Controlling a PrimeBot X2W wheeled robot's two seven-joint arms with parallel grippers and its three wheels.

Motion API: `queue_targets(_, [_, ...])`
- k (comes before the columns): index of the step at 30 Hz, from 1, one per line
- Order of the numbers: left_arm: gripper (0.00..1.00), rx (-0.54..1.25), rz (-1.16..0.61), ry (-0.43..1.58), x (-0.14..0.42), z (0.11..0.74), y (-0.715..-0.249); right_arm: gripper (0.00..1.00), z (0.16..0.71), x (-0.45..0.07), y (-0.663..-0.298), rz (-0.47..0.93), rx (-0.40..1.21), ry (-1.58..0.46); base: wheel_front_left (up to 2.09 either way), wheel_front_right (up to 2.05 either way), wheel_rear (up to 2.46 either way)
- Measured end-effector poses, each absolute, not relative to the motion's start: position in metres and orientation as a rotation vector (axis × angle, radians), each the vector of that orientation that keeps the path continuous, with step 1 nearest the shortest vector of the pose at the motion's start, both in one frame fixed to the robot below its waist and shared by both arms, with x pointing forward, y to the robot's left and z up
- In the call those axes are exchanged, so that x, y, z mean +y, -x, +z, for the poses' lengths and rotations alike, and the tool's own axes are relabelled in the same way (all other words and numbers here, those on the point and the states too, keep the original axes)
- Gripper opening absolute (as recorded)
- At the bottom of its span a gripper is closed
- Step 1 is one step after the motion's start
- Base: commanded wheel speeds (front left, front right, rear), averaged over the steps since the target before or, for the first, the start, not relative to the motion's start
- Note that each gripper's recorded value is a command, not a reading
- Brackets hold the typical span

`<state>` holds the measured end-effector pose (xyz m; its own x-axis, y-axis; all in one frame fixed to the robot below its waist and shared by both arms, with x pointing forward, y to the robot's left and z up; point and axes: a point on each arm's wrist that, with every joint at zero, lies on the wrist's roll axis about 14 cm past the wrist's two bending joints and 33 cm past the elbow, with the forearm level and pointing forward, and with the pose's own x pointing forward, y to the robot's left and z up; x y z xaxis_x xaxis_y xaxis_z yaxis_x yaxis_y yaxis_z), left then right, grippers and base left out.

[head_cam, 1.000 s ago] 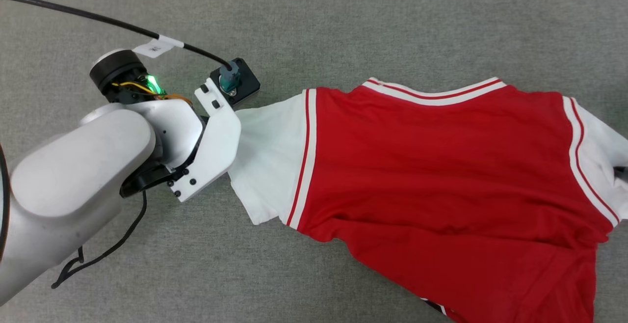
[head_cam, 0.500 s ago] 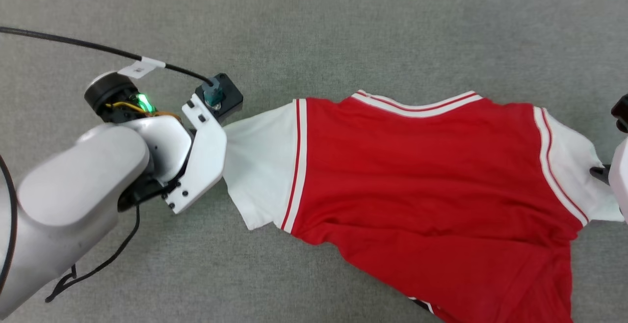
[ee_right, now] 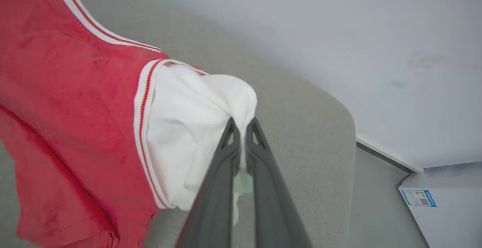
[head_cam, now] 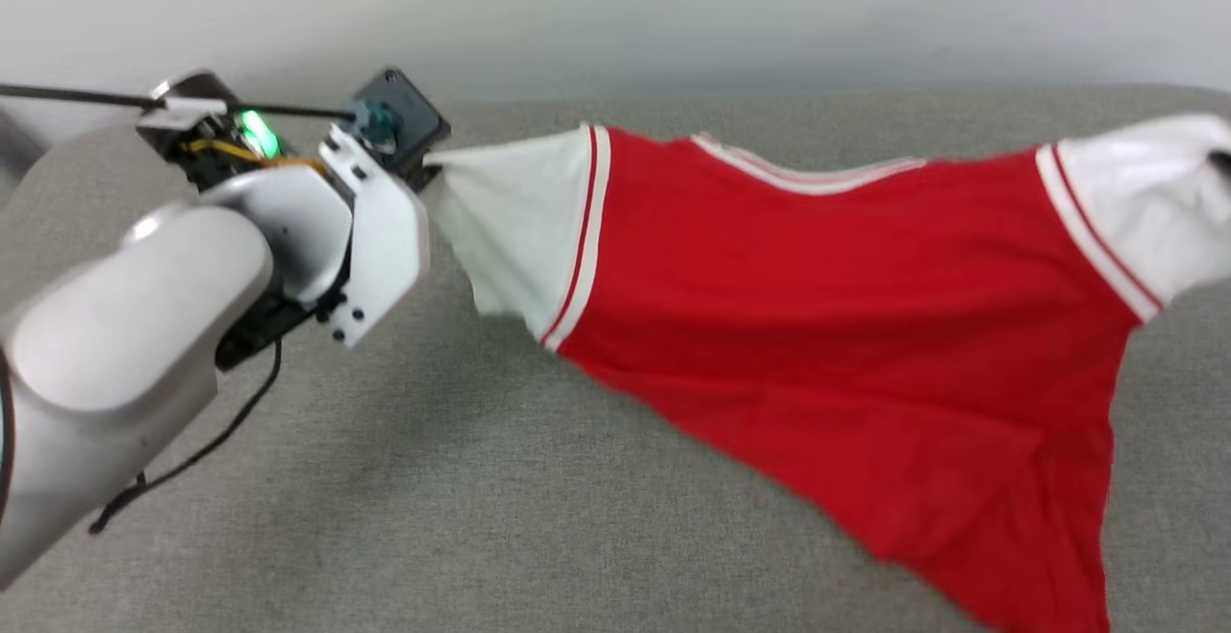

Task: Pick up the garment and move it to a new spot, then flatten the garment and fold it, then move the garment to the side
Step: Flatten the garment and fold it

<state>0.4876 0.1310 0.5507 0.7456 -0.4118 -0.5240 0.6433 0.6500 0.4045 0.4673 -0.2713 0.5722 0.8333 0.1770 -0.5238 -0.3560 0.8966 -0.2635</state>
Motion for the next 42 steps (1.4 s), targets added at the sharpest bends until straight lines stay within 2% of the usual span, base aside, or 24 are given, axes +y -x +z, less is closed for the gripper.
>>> queue_targets(6, [0.00, 0.166, -0.537, -0.614, 0.129, 0.635, -0.510, 0.00, 0.651, -0.263, -0.489, 0.270, 0.267, 0.406, 0.00, 0.00, 0.00])
queue_targets(18, [0.00, -0.176, -0.371, -0.621, 0.135, 0.751, -0.579, 0.00, 0.752, -0.233, -0.562, 0.210, -0.010, 0.501, 0.00, 0.00, 0.00])
queue_targets(30, [0.00, -0.356, -0.242, -0.599, 0.148, 0.793, -0.653, 0.00, 0.787, -0.213, -0.653, 0.140, -0.169, 0.528, 0.00, 0.00, 0.00])
queue_targets(38, [0.00, -0.424, -0.216, -0.587, 0.151, 0.814, -0.671, 0.00, 0.809, -0.205, -0.680, 0.117, -0.276, 0.508, 0.00, 0.00, 0.00])
queue_targets(42, [0.00, -0.416, -0.217, -0.576, 0.152, 0.810, -0.677, 0.00, 0.797, -0.205, -0.689, 0.119, -0.254, 0.515, 0.00, 0.00, 0.00])
